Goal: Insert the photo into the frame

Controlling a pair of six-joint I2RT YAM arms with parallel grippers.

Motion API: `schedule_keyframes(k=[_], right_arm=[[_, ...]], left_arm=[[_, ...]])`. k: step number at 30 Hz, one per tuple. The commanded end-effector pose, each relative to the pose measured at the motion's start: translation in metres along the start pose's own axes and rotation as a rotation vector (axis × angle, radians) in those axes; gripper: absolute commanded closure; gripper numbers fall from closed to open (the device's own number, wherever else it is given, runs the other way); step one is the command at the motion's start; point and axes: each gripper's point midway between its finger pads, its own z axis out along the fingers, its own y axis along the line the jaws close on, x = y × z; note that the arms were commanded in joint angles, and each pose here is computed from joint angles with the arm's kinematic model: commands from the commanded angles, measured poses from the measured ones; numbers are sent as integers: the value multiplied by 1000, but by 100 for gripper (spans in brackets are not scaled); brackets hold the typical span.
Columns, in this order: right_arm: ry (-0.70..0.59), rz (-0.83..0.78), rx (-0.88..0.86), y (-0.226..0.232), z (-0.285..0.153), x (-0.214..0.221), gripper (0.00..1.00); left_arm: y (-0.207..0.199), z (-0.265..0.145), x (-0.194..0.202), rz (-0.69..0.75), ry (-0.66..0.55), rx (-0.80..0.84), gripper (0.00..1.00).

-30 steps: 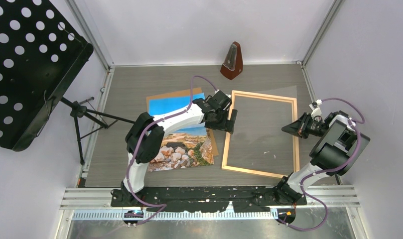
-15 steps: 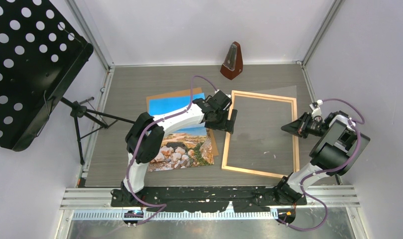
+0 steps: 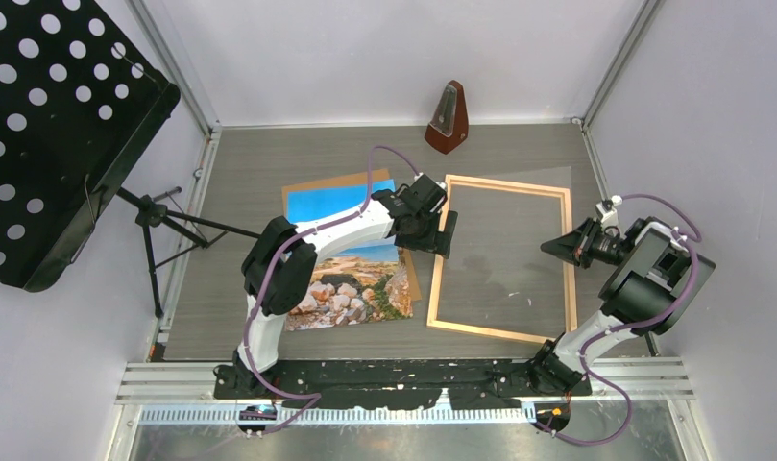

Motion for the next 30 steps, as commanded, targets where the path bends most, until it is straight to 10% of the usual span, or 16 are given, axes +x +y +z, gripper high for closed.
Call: schedule_keyframes(k=[1,30], right_arm=[[-19,-12,-40,14,-4,-6,94],[-40,51,-88,22,-10,-1,94]], left_arm=[[-4,-6,-15,28,-56,9,13],[-3,-9,-17,34,-69,9,13]])
